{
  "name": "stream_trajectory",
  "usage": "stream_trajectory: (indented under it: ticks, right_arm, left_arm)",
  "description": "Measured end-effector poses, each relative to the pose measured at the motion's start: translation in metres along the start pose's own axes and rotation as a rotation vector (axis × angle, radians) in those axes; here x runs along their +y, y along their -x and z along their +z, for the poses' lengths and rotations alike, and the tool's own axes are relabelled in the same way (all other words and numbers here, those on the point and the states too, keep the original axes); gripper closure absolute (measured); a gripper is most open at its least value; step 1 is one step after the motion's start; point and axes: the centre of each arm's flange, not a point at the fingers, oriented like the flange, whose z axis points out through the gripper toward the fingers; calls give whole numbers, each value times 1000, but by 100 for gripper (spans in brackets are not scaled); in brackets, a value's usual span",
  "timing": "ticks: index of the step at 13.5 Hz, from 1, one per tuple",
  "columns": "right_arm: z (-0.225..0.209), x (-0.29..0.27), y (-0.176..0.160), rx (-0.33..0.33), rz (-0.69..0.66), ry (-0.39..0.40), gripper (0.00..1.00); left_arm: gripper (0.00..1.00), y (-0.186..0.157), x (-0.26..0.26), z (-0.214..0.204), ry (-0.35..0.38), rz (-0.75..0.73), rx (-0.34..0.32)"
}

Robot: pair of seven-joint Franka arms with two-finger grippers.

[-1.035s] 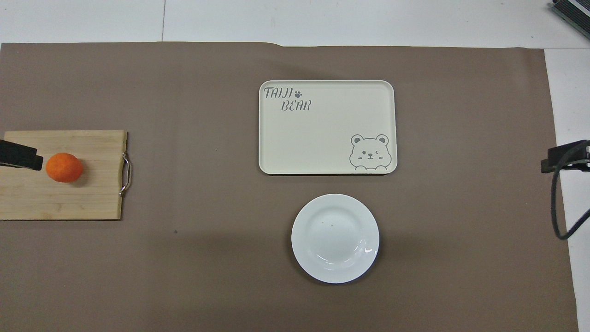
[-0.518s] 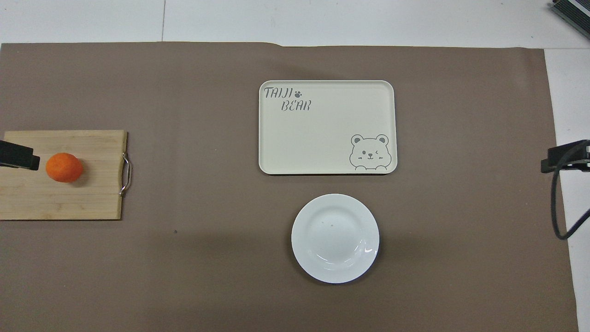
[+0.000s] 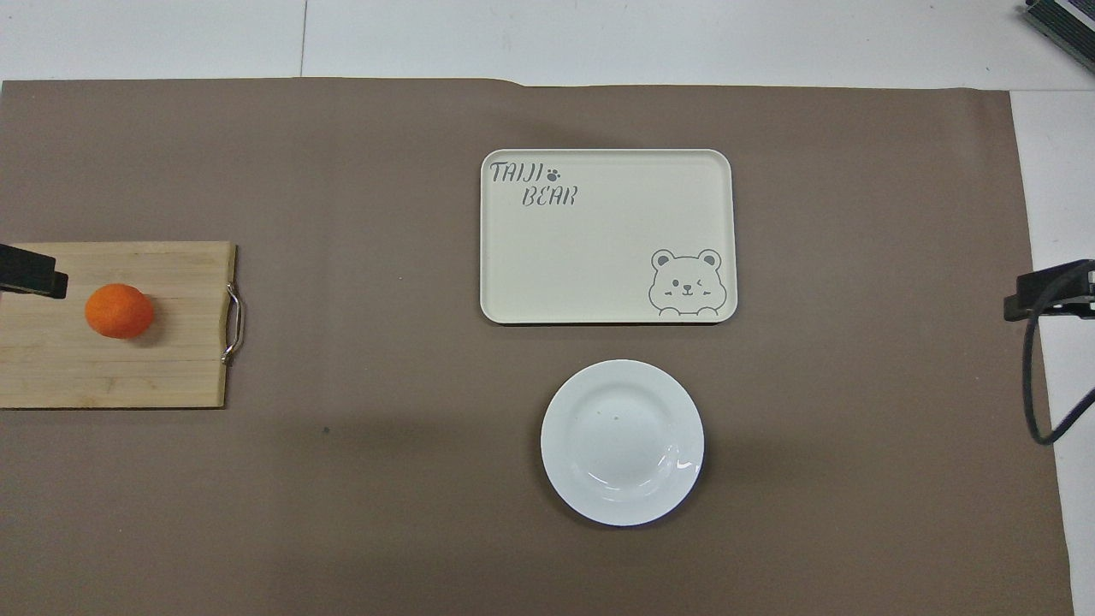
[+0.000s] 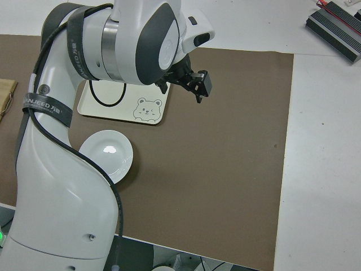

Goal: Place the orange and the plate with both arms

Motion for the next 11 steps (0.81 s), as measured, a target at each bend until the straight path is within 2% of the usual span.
stream_trajectory:
  ticks: [6,11]
  right_arm:
    - [0,0,0,0,0,0,0]
    - [0,0,0,0,0,0,0]
  left_arm:
    - [0,-36,-58,52,-9,15,18]
    - [0,-54,-97,118,-17,68,31]
